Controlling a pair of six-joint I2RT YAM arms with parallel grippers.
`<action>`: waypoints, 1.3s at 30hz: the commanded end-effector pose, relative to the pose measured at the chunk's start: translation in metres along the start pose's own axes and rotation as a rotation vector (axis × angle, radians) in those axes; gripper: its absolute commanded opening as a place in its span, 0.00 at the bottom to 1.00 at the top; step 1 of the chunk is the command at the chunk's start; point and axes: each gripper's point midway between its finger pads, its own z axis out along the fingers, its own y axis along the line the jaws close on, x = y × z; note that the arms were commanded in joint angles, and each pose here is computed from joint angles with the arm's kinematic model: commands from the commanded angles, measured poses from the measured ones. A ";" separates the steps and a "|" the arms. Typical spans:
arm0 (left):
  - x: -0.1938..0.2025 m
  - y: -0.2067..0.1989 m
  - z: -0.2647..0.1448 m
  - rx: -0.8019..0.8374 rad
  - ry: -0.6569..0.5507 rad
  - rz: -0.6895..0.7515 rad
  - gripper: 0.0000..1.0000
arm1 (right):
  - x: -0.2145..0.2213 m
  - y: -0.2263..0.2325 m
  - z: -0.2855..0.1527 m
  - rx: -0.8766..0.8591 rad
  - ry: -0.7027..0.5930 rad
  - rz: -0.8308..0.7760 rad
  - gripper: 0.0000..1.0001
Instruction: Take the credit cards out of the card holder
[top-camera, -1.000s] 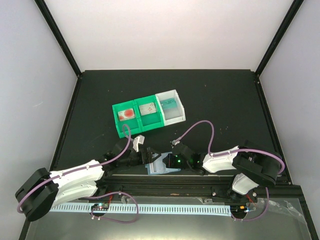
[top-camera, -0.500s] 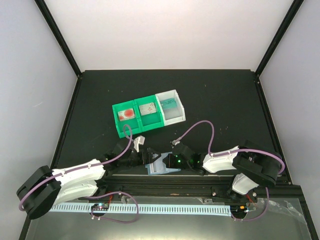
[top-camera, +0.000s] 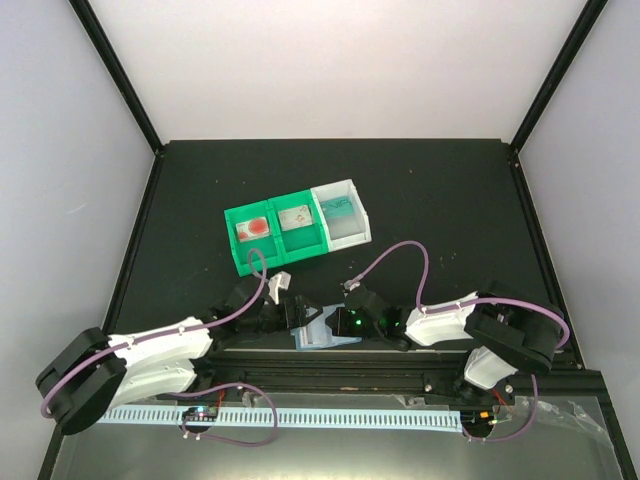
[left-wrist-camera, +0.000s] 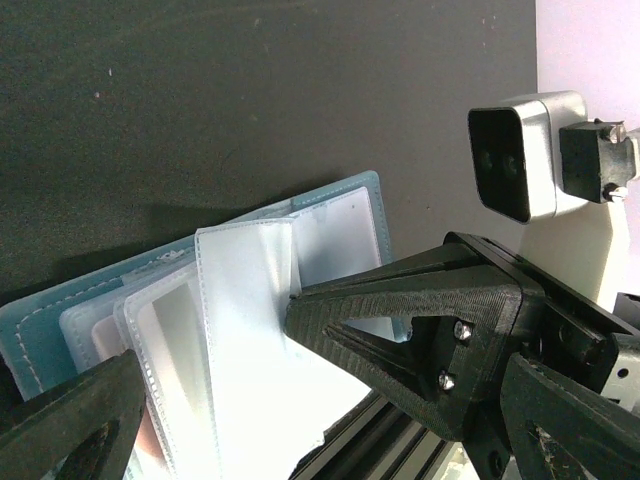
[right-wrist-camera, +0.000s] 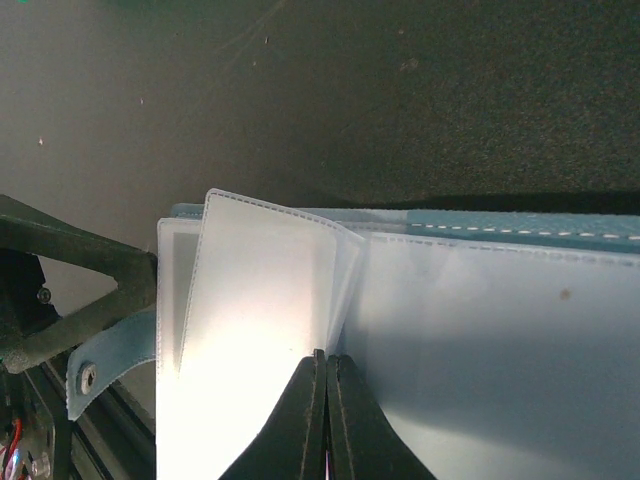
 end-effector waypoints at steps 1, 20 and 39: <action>-0.010 -0.021 0.001 0.061 -0.019 0.035 0.99 | 0.003 -0.002 -0.001 -0.003 -0.002 0.006 0.04; -0.009 -0.046 -0.004 0.161 0.009 0.031 0.99 | 0.004 0.001 -0.002 -0.031 -0.003 0.005 0.07; -0.005 -0.061 -0.005 0.223 0.030 0.025 0.99 | -0.010 0.010 -0.016 -0.033 -0.063 -0.071 0.21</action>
